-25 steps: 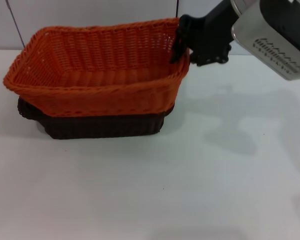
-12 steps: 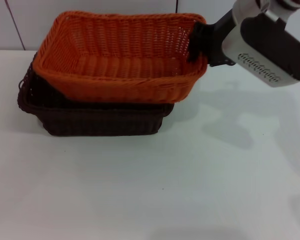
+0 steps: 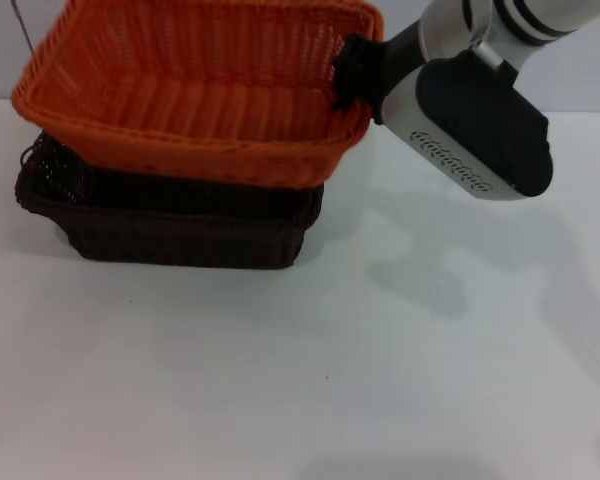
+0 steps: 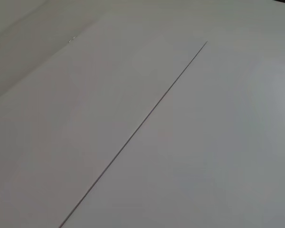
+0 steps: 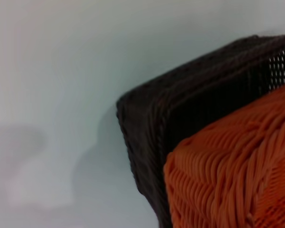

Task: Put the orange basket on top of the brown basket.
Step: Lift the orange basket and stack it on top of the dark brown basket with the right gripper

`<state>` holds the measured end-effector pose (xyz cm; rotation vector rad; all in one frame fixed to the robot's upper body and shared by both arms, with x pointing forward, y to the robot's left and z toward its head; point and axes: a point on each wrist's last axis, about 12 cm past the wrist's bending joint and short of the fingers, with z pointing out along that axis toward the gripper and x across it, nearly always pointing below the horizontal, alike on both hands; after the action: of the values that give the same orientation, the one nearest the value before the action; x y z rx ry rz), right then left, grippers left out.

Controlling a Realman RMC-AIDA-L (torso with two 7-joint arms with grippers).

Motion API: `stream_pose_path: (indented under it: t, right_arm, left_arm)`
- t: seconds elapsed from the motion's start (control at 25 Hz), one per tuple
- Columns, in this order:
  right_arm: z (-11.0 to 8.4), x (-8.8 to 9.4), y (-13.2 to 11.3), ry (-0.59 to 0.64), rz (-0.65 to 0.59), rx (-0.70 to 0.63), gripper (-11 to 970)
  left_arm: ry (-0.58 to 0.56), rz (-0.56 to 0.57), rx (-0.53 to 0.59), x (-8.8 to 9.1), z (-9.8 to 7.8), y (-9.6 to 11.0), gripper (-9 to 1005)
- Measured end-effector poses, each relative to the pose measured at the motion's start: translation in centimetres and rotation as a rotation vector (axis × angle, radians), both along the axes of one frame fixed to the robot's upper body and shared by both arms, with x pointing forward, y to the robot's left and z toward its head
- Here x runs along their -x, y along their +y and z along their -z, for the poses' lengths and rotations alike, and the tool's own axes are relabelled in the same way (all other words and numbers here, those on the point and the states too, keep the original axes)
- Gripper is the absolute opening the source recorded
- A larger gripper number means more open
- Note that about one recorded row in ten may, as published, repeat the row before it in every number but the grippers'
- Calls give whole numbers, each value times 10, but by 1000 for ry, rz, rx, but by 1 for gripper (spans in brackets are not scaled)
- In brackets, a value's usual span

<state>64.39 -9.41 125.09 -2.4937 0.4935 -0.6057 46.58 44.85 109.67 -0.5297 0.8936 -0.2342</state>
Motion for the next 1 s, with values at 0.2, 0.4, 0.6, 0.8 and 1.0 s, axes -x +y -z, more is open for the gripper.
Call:
stream_pose_path:
  t: [0.2, 0.4, 0.6, 0.8, 1.0]
  right_arm:
    - [-7, 4, 6, -21, 34, 0, 163]
    - [-3, 4, 8, -18, 28, 21, 230]
    - [-3, 2, 13, -23, 1, 3, 266]
    - [-16, 4, 17, -69, -27, -71, 303]
    - [-11, 4, 20, -81, -15, -40, 304]
  left_arm:
    - [-8, 2, -7, 1, -1, 0, 513]
    - [-19, 4, -17, 3, -2, -1, 512]
    - [-25, 3, -18, 8, 0, -2, 512]
    - [-30, 1, -24, 11, 0, -2, 513]
    - [-27, -1, -23, 12, 1, -1, 513]
